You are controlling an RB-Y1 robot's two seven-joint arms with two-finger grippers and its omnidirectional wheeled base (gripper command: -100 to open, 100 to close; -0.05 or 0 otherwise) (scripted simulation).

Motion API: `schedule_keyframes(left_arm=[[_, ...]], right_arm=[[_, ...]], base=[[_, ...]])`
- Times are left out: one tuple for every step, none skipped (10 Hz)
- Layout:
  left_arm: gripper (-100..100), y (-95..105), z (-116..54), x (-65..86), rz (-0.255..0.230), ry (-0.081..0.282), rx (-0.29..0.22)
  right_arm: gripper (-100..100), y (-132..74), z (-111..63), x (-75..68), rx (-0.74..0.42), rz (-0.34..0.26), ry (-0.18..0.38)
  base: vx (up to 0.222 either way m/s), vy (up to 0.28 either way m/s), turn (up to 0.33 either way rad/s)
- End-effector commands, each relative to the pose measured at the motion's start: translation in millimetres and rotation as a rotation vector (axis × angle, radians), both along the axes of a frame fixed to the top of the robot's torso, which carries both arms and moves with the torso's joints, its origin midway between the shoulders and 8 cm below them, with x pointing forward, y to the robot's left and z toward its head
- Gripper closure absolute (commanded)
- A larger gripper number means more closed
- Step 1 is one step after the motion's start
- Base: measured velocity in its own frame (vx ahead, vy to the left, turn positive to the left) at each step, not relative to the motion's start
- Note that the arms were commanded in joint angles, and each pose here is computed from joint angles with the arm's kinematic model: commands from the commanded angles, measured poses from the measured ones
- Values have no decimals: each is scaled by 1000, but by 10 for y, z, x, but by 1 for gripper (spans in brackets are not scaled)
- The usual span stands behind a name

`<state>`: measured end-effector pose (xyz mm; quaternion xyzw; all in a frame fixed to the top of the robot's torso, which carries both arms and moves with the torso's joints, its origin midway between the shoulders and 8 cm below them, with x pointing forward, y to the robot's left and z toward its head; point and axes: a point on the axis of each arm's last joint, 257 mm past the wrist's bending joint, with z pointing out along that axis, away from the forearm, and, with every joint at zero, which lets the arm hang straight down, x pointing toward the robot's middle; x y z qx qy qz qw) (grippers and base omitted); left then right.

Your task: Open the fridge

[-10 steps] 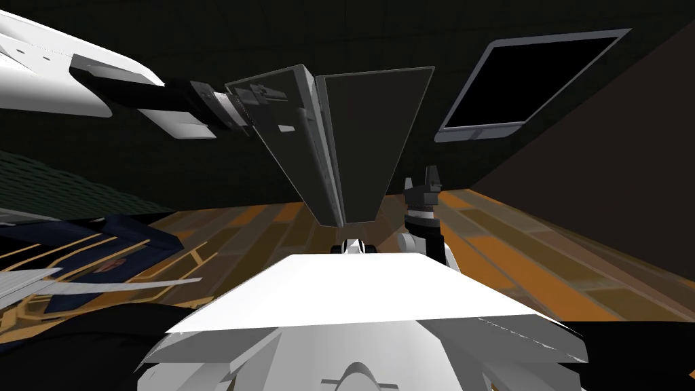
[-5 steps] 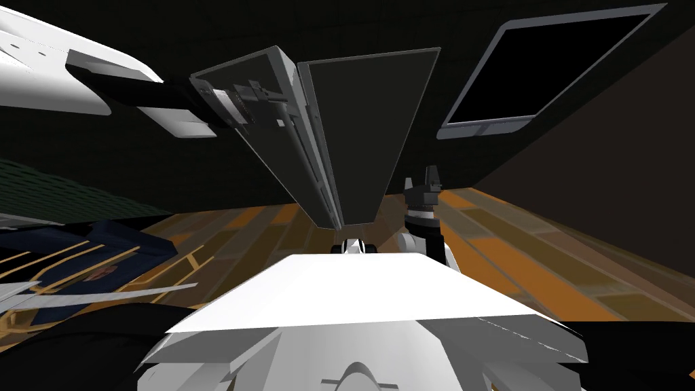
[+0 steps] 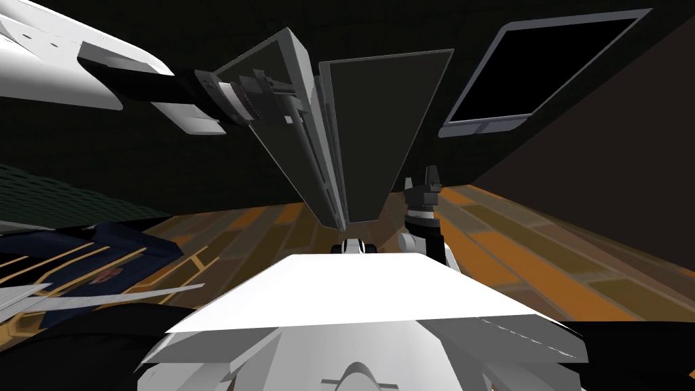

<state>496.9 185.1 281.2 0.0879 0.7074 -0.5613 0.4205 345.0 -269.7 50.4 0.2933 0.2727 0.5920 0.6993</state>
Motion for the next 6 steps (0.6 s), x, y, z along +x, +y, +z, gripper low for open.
schedule_keyframes(left_arm=[[100,-219,14,-179,-84,3,-1],[100,-306,19,-247,-116,3,0],[100,-391,24,-317,-148,3,1],[100,-332,3,-280,-126,7,2],[100,-505,-5,-440,-198,8,4],[100,-576,-6,-512,-230,8,4]], right_arm=[[0,0,0,0,0,0,0],[0,0,0,0,0,0,0],[0,0,0,0,0,0,0],[0,0,0,0,0,0,0],[0,0,0,0,0,0,0],[0,0,0,0,0,0,0]], base=[[-54,181,-10],[-68,218,-18],[-62,202,-29],[-28,84,-12],[-8,142,-13],[13,253,-61]])
